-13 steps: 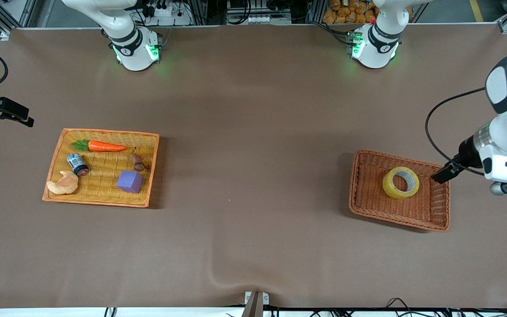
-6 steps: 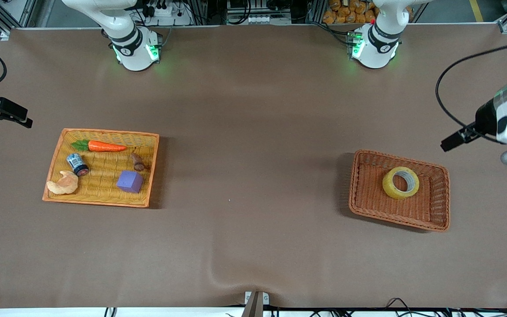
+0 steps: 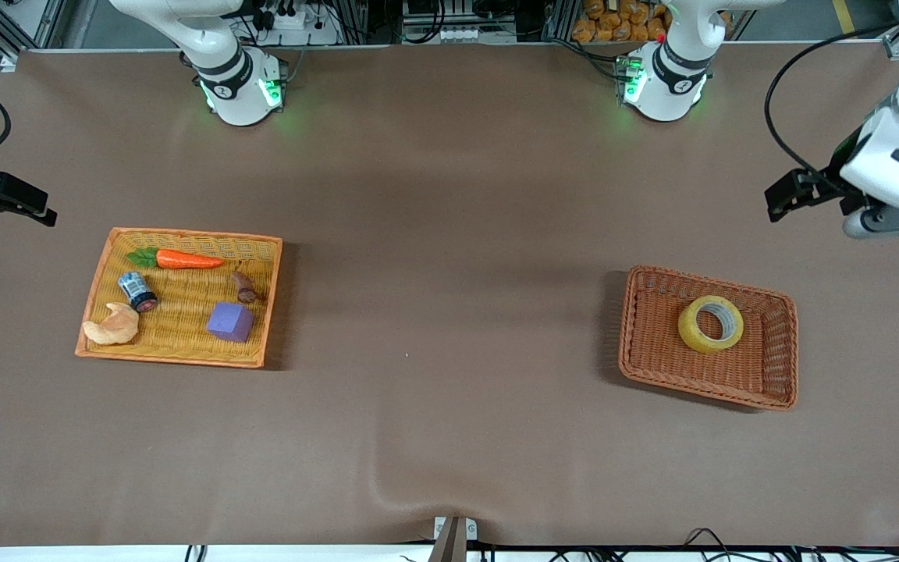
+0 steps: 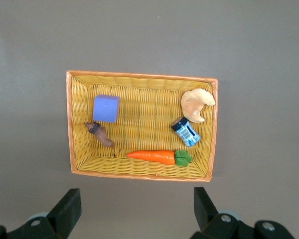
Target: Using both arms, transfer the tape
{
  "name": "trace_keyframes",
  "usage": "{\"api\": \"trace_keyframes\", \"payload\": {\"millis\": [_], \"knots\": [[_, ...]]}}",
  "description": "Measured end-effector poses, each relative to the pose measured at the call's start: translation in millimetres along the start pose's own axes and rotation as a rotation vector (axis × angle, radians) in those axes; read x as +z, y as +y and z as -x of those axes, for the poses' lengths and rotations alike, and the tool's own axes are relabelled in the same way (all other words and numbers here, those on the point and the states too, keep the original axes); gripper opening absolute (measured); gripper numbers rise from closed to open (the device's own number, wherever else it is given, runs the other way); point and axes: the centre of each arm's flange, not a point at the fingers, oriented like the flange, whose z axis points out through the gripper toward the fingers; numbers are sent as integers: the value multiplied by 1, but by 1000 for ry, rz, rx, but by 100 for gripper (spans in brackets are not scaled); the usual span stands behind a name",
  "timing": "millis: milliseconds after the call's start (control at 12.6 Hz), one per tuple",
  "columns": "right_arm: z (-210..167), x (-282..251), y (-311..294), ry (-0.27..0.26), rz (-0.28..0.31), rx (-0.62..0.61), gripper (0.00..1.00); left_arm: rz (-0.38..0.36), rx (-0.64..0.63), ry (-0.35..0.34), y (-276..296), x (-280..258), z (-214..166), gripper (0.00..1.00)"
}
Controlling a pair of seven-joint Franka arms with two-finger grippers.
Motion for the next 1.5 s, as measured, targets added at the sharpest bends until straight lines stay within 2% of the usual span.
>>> {"api": "trace_keyframes", "payload": {"millis": [158, 317, 792, 1505], "knots": [[1, 0, 4, -1, 0, 8, 100, 32, 81, -10, -16, -8, 8, 100], [1, -1, 5, 1, 0, 8, 100, 43, 111, -19, -19, -9, 11, 100], [0, -3, 2, 3, 0, 3, 100, 68, 55, -36, -49, -14, 16, 100], [1, -3, 1, 2, 0, 2, 100, 68, 92, -36, -29, -20, 17, 100]]}}
